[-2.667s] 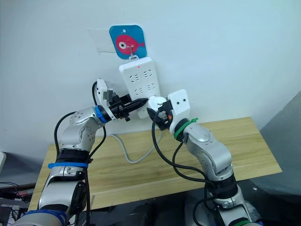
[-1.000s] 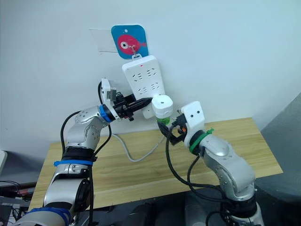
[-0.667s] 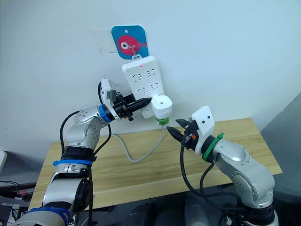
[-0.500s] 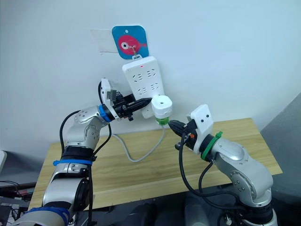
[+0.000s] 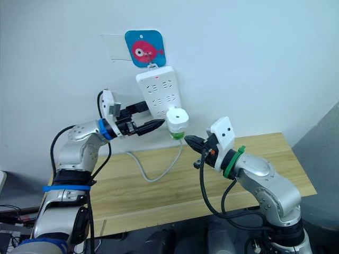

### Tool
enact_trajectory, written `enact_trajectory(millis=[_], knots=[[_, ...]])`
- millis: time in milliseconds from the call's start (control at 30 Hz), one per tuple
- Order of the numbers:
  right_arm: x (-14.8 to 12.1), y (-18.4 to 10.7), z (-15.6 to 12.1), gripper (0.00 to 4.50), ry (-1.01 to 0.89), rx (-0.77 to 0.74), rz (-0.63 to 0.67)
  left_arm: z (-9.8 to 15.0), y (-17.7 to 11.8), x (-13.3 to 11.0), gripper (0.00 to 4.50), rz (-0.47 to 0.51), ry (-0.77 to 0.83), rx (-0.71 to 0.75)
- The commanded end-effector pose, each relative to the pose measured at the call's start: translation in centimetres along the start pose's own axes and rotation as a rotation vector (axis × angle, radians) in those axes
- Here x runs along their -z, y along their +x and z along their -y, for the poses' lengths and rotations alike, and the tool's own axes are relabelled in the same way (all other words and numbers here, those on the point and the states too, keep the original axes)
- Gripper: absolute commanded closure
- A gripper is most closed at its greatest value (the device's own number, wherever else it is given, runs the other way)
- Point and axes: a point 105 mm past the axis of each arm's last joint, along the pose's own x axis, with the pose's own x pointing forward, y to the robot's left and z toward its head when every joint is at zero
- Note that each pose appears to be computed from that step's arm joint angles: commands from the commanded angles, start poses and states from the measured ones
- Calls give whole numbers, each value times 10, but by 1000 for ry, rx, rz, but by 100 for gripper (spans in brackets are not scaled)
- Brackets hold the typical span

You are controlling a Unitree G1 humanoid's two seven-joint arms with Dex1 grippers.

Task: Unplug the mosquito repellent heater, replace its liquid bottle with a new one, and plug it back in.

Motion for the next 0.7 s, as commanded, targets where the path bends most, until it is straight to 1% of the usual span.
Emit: enact_trajectory(millis=[33,100,167,233,267,367,533,700], knots=[[-10,7,-2,450,-47,-35,47,7,-23,-23,4,3,62,-12],[-9,12,0,450,-51,-40,48,14,-30,-27,4,-9,69,-10],[-7,16,1,450,-54,-41,48,28,-35,-26,4,-29,79,14],[-4,21,3,450,-60,-39,47,52,-39,-22,4,-44,99,58],[-4,22,4,450,-63,-39,48,59,-39,-22,4,-46,102,70],[-2,27,1,450,-69,-55,48,85,-36,-23,4,-25,114,97],[0,34,-1,450,-82,-57,44,97,-34,-23,4,2,110,71],[1,38,7,450,-97,-20,43,104,-35,-20,4,5,92,60]])
